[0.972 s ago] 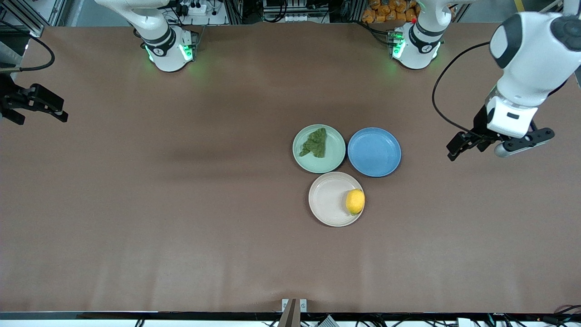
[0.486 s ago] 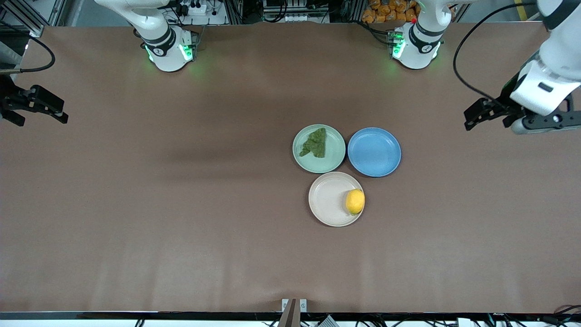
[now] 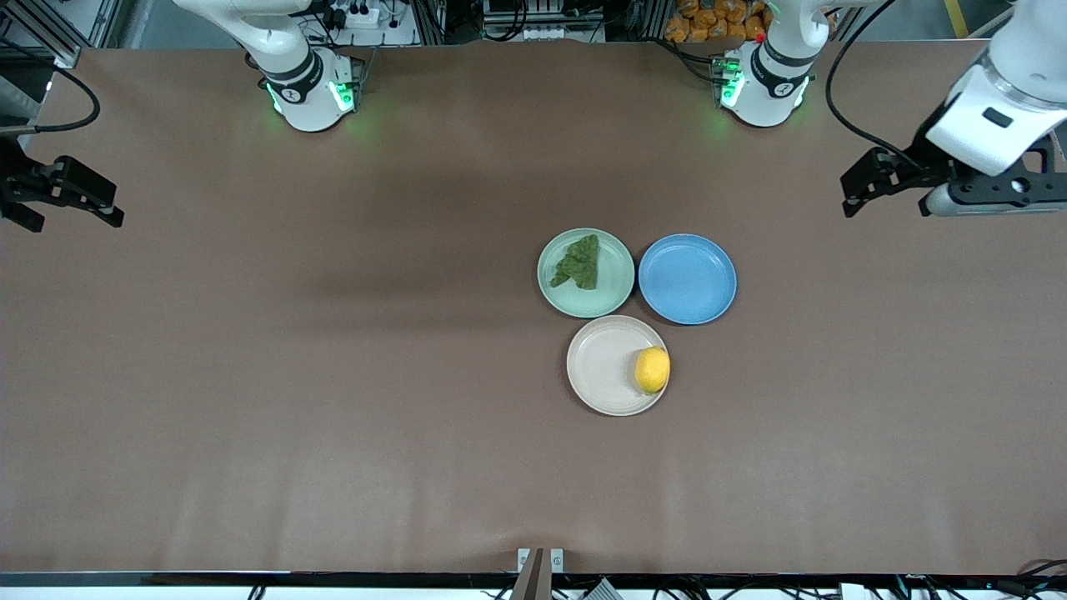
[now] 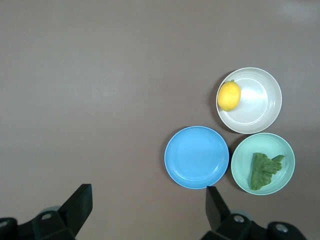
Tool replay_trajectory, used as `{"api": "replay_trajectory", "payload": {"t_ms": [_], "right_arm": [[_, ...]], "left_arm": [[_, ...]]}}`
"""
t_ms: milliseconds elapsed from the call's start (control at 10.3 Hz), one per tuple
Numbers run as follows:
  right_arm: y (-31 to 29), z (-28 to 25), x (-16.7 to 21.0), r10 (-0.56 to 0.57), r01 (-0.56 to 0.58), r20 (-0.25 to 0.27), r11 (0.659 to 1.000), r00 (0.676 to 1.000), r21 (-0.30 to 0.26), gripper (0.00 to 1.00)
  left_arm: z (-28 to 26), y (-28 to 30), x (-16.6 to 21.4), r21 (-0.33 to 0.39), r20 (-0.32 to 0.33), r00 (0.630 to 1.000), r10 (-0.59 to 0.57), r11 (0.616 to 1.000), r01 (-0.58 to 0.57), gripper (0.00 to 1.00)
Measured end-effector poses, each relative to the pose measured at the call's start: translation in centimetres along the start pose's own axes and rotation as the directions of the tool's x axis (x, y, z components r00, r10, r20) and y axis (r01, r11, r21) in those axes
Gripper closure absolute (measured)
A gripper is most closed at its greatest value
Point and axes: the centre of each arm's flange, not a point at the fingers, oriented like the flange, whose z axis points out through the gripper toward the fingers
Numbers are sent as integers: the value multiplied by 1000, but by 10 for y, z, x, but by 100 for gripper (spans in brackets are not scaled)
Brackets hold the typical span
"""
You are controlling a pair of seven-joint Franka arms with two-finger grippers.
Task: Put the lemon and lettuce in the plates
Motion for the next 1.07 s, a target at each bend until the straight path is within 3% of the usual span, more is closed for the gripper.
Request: {"api": "replay_trajectory", "payload": {"t_ms": [292, 583, 1069], "right_arm": [[1, -1, -2, 2, -2, 5, 1000, 1000, 0, 0], [2, -9, -6, 5, -5, -8, 1000, 1000, -1, 0], [2, -9, -6, 26, -26, -8, 1000, 1000, 2, 0]], "left_arm": [[-10, -6, 6, 10, -22, 1000, -9, 1000, 9, 0], [-25, -16, -1, 24, 30, 999, -24, 999, 24, 0], [-27, -9, -2, 24, 36, 999, -11, 1000, 10, 0]]}}
